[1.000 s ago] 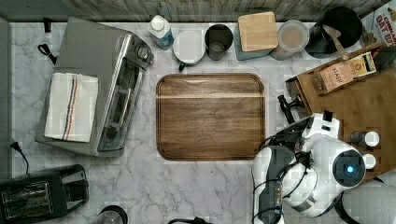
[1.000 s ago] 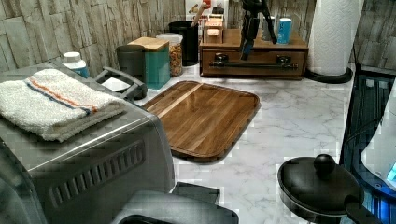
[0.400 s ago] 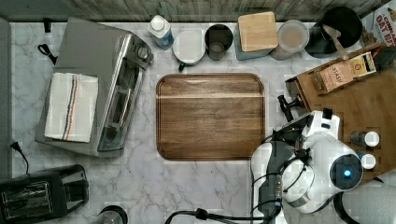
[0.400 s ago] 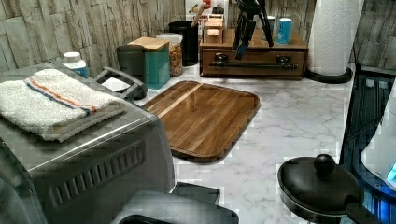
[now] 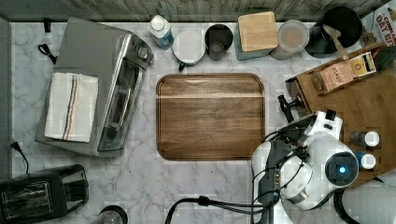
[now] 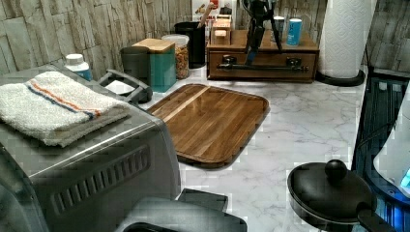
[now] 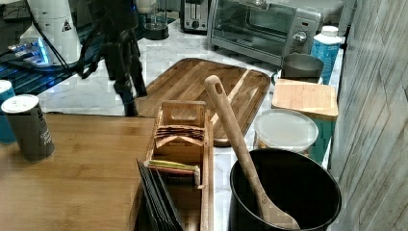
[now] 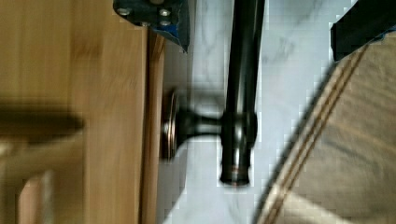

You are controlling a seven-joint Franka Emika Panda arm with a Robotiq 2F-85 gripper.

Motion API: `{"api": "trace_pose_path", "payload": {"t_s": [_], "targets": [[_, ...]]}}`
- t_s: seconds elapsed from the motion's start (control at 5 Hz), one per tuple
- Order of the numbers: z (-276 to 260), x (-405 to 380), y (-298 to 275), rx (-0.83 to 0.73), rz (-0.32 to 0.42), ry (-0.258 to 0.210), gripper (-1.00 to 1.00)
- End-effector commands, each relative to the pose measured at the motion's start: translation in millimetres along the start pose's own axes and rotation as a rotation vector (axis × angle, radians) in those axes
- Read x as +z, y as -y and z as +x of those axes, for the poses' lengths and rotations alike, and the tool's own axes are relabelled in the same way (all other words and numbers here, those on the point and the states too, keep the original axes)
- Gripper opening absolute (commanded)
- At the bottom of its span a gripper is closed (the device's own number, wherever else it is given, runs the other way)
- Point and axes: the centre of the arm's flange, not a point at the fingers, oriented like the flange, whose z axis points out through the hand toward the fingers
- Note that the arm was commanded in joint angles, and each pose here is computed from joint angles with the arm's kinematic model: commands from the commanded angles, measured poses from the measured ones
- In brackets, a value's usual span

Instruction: Open the drawer.

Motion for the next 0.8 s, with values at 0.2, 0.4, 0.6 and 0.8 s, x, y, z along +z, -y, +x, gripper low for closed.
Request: {"api": "trace_pose_path", "payload": {"t_s": [0.2, 0.4, 0.6, 0.8], "targets": [[-33, 12, -9, 0.118, -0.003, -0.024, 1.00], [-32, 18, 0, 0.119, -0.009, -0.024, 1.00], [-29, 23, 7, 0.088, 0.019, -0.005, 1.00], [-28, 30, 19, 0.080, 0.019, -0.021, 1.00]]}}
